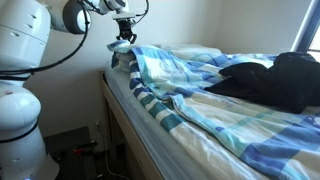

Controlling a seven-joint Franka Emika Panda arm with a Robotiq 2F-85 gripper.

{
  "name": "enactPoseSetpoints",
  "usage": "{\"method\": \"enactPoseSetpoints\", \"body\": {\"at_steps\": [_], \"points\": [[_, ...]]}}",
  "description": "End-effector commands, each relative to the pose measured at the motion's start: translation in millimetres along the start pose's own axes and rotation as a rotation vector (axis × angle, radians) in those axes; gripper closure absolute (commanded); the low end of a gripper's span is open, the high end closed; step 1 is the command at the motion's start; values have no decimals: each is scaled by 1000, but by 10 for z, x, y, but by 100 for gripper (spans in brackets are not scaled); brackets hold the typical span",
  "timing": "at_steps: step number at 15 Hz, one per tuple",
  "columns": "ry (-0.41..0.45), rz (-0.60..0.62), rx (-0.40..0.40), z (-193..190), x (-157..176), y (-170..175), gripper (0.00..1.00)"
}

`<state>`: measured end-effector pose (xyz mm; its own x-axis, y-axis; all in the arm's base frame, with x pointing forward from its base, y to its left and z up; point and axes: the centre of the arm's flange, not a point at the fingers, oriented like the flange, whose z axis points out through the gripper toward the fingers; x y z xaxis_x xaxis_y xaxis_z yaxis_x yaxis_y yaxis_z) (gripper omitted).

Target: Place the stuffed duck under the the duvet cover

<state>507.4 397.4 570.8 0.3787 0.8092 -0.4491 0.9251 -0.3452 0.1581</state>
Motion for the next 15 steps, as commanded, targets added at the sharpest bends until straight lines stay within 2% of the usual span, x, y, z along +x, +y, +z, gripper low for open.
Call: {"method": "enactPoseSetpoints", "body": {"at_steps": [1, 3, 6, 10, 11, 15], "points": [[-2, -7, 18, 191, 88, -184, 64], [12, -24, 31, 170, 111, -201, 56], [84, -63, 57, -27, 121, -281, 34], [187, -89, 22, -371, 73, -408, 4], [204, -95, 3, -463, 39, -427, 1], [315, -24, -69, -754, -183, -357, 0]]}}
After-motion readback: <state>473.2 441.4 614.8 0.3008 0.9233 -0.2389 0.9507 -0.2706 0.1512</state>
